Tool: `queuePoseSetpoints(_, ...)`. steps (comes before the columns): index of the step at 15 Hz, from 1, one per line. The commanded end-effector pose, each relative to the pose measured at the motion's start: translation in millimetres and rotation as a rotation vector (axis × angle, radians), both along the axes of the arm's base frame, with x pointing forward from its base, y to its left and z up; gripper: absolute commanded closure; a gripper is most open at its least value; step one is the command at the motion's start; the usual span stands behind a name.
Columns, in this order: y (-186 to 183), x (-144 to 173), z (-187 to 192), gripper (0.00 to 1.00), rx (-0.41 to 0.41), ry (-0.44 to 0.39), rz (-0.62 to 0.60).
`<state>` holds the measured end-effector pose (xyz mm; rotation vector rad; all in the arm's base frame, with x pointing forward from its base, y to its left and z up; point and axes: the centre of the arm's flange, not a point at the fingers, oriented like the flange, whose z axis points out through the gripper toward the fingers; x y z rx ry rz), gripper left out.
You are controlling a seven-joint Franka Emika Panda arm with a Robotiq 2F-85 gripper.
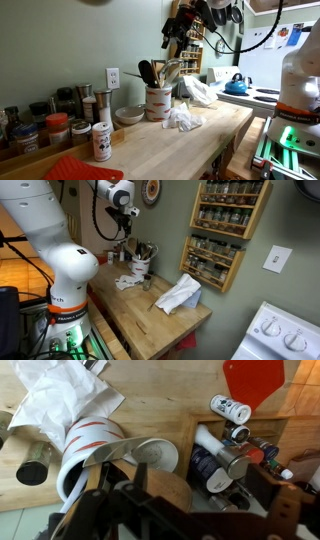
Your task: Move the wooden spoon and spatula to the counter
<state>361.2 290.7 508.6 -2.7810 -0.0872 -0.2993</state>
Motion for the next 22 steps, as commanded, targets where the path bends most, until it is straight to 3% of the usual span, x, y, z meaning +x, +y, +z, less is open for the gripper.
queuePoseSetpoints(1,-1,1,0,0.00,0.000,0.000,-0.003)
queuePoseSetpoints(8,10,11,7,0.00,-0.024,-0.014,-0.039)
queuePoseSetpoints(16,60,53,19,0.00,-0.160,0.047,-0.298)
queuePoseSetpoints(22,74,84,7,0.00,-0.132,0.101,-0.473)
